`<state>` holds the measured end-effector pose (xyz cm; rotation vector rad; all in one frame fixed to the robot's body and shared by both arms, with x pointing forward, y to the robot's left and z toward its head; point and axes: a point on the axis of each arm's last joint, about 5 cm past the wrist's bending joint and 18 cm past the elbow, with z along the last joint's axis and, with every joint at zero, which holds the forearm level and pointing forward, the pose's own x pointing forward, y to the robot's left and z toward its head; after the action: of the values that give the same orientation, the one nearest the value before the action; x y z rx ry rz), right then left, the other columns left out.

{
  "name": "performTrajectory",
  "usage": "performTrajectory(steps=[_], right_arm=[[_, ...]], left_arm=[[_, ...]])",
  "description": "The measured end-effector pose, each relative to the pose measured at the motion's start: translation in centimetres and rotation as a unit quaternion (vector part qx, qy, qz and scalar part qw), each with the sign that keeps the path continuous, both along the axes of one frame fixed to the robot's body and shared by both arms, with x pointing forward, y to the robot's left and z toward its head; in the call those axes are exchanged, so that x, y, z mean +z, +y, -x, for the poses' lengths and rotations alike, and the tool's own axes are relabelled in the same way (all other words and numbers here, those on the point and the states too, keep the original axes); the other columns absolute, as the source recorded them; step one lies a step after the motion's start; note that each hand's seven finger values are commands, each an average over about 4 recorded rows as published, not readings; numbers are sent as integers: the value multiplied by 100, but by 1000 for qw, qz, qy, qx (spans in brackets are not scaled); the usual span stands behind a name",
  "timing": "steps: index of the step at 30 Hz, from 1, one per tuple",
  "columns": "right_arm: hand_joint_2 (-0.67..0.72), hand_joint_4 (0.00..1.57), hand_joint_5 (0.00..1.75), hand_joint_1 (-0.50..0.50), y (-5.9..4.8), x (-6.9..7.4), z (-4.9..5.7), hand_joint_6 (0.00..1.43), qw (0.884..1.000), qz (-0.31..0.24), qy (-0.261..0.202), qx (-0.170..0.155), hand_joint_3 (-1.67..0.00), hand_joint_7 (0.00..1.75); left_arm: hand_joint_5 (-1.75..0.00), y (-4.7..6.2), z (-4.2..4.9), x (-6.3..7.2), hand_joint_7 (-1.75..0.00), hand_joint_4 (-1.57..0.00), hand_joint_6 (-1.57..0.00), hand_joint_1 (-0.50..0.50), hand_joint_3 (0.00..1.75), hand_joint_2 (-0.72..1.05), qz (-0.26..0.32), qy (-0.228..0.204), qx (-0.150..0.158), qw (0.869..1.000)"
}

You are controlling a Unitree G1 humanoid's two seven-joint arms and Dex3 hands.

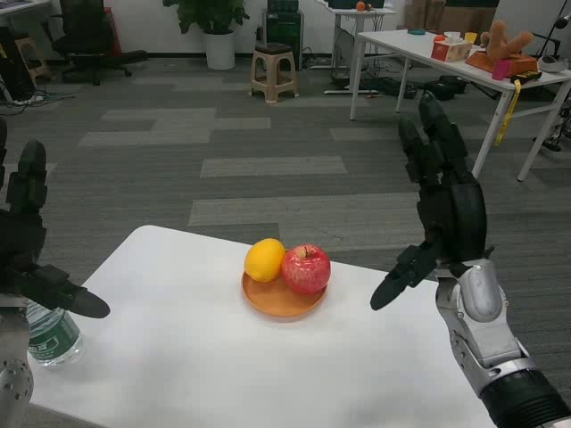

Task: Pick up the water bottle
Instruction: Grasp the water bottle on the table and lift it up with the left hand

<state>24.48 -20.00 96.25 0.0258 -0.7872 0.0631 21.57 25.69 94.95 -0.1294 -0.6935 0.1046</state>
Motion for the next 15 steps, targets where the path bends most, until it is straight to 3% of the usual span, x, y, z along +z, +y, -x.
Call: performTrajectory(steps=[2,4,6,11,15], right_arm=[[66,0,0,-20,6,15,20,0,1000,-4,-5,0,0,0],[66,0,0,-19,36,56,52,0,1000,-7,-18,6,0,0],[65,0,0,-17,57,81,67,0,1000,-8,-26,11,0,0],[66,0,0,-21,46,68,79,0,1000,-10,-22,8,0,0],[63,0,0,-19,46,68,79,0,1000,-10,-22,9,0,0]], left_arm=[[-10,-140,-72,-2,0,0,0,-50,7,-72,23,-8,-35,999],[-10,-427,-190,11,0,0,0,-50,9,-72,53,-20,-104,993],[-10,-599,-254,49,0,0,0,-50,9,-72,60,-32,-145,987],[-10,-618,-272,80,0,0,0,-50,4,-72,61,-40,-151,986],[-10,-614,-271,81,0,0,0,-50,0,-72,62,-40,-150,986]])
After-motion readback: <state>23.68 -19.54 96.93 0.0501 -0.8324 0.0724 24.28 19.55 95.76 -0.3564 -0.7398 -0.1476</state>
